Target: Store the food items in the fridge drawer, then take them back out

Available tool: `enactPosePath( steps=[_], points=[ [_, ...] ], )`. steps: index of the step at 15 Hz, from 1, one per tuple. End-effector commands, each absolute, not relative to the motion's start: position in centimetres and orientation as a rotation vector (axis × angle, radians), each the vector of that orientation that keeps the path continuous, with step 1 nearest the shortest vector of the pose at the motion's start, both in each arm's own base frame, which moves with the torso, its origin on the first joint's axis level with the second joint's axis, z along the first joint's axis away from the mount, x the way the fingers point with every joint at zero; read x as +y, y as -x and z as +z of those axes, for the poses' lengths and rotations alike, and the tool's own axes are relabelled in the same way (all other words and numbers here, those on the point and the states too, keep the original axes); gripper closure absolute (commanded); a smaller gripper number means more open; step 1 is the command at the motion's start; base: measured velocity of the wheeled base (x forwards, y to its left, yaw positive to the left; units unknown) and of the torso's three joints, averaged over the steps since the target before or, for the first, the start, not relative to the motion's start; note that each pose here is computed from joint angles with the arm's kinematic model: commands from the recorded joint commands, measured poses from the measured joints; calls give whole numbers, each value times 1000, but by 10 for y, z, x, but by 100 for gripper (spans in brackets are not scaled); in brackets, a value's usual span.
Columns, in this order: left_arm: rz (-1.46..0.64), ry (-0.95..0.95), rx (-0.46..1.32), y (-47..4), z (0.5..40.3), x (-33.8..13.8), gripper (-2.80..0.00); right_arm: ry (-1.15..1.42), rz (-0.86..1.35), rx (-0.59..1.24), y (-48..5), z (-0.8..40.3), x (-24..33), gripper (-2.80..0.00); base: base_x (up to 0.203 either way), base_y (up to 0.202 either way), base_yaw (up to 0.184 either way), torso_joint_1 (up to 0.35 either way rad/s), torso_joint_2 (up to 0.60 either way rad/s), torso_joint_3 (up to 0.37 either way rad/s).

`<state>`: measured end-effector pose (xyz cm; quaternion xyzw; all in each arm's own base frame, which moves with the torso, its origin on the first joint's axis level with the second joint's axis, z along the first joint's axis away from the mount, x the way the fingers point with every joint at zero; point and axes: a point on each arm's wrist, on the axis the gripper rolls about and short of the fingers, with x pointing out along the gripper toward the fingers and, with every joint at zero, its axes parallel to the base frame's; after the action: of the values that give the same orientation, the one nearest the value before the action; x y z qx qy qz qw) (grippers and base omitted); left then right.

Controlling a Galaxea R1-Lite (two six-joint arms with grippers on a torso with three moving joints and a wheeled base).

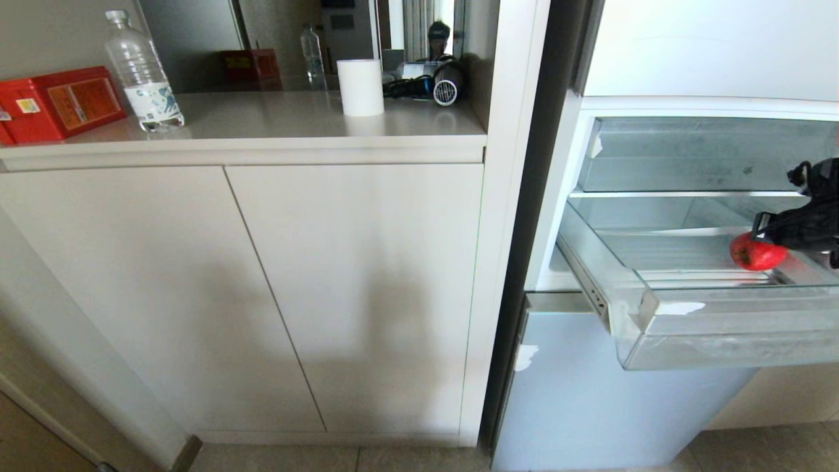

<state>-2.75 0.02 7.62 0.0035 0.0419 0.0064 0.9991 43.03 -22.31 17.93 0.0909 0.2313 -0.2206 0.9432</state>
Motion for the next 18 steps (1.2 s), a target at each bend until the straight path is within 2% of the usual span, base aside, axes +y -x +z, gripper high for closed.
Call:
enactPosePath(
  steps=[1,3,5,15,18],
  points=[
    [13,-8,87,27,76,0,0,-199,-447,467,-401,229,-208,0,0,0,0,0,0,0],
    [13,-8,86,27,76,0,0,-225,-407,452,-381,257,-198,0,0,0,0,0,0,0],
    [13,-8,86,27,76,0,0,-243,-389,426,-379,262,-197,0,0,0,0,0,0,0],
    [13,-8,87,27,76,0,0,-217,-520,392,-425,200,-223,0,0,0,0,0,0,0],
    [13,-8,86,27,76,0,0,-199,-521,318,-439,184,-231,0,0,0,0,0,0,0]
  ],
)
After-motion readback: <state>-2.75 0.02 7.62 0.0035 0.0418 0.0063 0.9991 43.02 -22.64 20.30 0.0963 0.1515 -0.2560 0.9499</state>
